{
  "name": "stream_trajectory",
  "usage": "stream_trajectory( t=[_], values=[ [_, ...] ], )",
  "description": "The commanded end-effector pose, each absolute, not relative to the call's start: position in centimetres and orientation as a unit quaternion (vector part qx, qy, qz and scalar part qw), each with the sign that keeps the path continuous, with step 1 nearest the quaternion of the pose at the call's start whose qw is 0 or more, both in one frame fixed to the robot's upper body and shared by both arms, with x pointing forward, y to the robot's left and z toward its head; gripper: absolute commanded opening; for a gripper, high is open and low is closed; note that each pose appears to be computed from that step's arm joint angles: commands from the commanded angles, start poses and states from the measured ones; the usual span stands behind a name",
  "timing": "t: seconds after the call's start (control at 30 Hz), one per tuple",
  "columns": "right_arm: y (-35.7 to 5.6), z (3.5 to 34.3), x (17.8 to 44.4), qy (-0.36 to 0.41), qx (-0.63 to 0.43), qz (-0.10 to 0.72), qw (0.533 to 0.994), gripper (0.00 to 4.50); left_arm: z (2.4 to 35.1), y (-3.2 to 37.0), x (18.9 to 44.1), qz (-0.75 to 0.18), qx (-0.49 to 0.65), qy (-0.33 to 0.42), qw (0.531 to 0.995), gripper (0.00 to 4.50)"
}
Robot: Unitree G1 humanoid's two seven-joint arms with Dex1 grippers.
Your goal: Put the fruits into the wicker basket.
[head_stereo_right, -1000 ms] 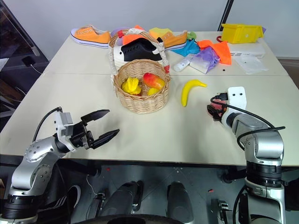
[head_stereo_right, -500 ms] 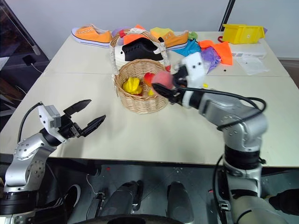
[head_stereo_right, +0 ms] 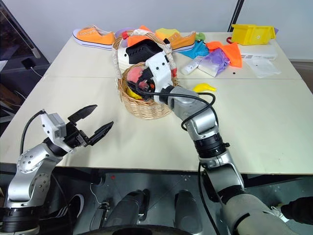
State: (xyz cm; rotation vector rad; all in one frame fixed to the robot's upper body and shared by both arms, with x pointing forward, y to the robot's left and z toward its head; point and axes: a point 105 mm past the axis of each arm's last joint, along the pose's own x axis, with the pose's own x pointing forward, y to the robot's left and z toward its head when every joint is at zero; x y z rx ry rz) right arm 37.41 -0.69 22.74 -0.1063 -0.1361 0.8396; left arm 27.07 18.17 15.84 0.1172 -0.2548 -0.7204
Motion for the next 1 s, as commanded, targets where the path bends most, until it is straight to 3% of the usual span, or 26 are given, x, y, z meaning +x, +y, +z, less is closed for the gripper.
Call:
stream_trajectory(
  t=[0.03,0.27,0.47,0.5,0.57,0.67,0.8,1.0],
  values=[
    [-0.6,24.6,36.8,-0.108,-0.064,0.414,0.901,4.41,16.6,17.6,26.6,-0.357,0.061,-0.139,0.922,4.50],
    [-4.1,24.9,33.8,-0.112,-0.050,0.435,0.892,4.41,16.6,17.6,26.7,-0.369,0.061,-0.136,0.917,4.50],
    [-10.6,22.1,29.8,-0.081,-0.063,0.407,0.908,4.41,16.4,17.5,26.7,-0.394,0.062,-0.128,0.908,4.50],
    [-12.1,20.9,29.6,-0.066,-0.070,0.372,0.923,4.41,16.4,17.5,26.8,-0.398,0.063,-0.129,0.906,4.50],
    [-14.3,19.0,29.6,-0.045,-0.110,0.306,0.945,4.41,16.6,17.4,27.1,-0.401,0.060,-0.132,0.905,4.50],
    [-16.9,16.7,29.9,-0.032,-0.078,0.198,0.977,4.41,16.5,17.2,27.4,-0.408,0.063,-0.131,0.901,4.50],
    [-16.6,15.3,29.8,-0.021,-0.056,0.173,0.983,4.41,16.4,17.4,27.5,-0.418,0.065,-0.129,0.897,4.50],
    [-15.8,14.2,32.4,-0.001,-0.086,0.142,0.986,4.41,16.1,16.2,26.8,-0.463,0.068,-0.111,0.877,4.50]
  ],
)
